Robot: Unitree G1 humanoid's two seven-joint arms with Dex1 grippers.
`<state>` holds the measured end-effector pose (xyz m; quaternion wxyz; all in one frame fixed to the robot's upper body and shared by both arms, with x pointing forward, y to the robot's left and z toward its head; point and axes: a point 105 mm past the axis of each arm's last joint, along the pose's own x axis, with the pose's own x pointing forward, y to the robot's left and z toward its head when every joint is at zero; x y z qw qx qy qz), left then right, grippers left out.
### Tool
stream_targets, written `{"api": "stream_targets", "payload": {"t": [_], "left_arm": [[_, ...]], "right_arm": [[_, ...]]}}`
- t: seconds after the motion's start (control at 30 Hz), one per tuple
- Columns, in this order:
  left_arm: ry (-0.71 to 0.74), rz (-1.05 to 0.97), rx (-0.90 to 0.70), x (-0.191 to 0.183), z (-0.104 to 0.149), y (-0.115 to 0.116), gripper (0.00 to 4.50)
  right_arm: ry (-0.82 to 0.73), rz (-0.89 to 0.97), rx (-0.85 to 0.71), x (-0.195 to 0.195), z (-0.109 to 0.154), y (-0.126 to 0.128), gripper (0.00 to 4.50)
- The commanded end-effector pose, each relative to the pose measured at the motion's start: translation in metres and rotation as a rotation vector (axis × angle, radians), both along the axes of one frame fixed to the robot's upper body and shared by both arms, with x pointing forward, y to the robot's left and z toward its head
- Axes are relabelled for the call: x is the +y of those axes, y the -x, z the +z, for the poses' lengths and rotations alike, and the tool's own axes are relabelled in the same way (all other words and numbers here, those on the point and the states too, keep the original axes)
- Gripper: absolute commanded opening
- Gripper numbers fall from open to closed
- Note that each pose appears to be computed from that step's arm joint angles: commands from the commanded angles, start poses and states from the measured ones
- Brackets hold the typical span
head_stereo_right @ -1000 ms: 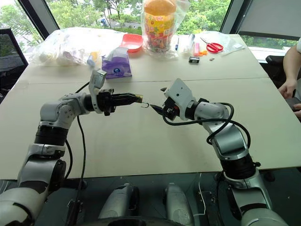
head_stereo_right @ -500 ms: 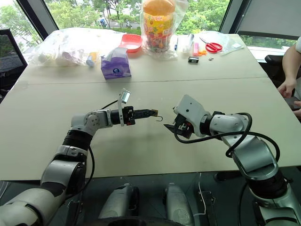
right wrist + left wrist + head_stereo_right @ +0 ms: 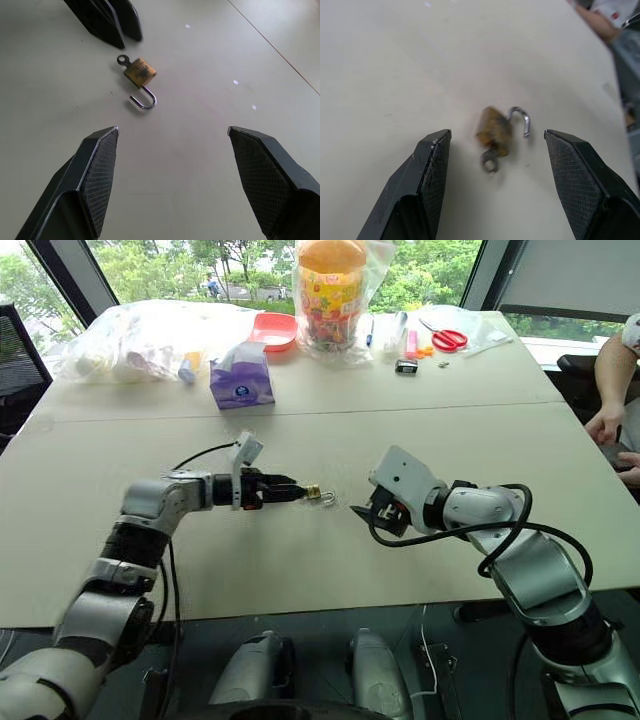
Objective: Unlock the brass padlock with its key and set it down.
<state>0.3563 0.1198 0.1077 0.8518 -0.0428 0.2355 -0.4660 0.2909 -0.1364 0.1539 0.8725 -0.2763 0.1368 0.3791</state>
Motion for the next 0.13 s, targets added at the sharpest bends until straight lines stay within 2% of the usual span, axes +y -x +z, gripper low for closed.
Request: {"api": "stream_targets", "payload": {"t": [0.03,0.13], "left_arm": [[0.019,0.005,-0.132,0.007,0.034,0.009,3.08],[-0.017,0.027,-0.206,0.014,0.038,0.021,3.08]], "right_arm": [[-0.034,-0.044,-0.062,-0.010,0.009,-0.007,3.64],[-0.080,-0.081,-0.082,-0.014,0.007,-0.012,3.64]]}}
